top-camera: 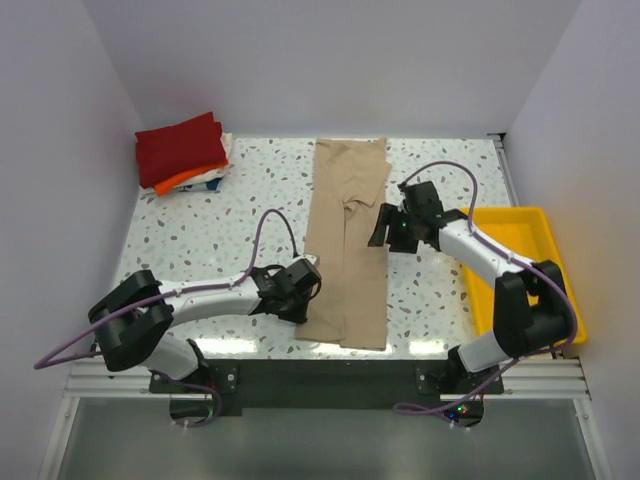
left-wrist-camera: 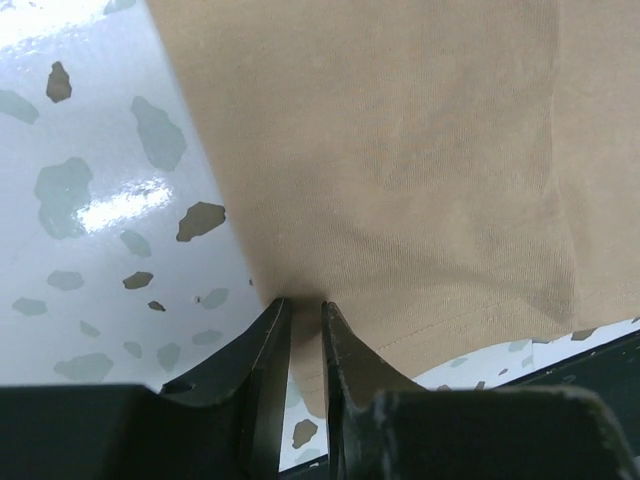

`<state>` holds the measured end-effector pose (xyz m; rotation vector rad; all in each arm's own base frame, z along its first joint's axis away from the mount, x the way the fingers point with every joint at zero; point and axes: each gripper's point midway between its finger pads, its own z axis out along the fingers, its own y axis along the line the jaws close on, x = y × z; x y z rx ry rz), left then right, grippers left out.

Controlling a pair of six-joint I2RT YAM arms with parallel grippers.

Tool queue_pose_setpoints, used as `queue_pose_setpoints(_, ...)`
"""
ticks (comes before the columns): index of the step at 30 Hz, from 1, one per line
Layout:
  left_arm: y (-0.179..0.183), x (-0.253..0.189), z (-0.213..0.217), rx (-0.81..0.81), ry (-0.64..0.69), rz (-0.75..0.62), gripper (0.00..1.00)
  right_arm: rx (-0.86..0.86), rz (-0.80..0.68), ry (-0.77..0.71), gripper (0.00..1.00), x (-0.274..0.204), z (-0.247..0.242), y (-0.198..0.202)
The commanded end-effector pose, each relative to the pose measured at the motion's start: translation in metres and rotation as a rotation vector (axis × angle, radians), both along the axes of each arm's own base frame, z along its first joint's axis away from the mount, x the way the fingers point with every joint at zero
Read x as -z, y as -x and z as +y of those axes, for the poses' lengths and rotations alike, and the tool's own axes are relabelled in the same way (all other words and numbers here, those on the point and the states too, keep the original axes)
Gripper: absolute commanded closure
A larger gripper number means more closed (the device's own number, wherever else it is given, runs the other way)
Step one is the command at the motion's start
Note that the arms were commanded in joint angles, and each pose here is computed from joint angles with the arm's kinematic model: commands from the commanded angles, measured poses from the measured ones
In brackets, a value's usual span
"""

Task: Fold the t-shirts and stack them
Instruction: Fold the tshirt

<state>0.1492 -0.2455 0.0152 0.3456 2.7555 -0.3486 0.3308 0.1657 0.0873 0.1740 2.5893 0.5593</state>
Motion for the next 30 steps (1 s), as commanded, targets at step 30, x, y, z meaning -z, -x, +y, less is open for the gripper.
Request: queue_pose_setpoints(30,0.029,-0.006,0.016,0.082,0.031,0.06,0.58,-0.17,0.456,-0.076,0.35,0.045,-0.007,0.24)
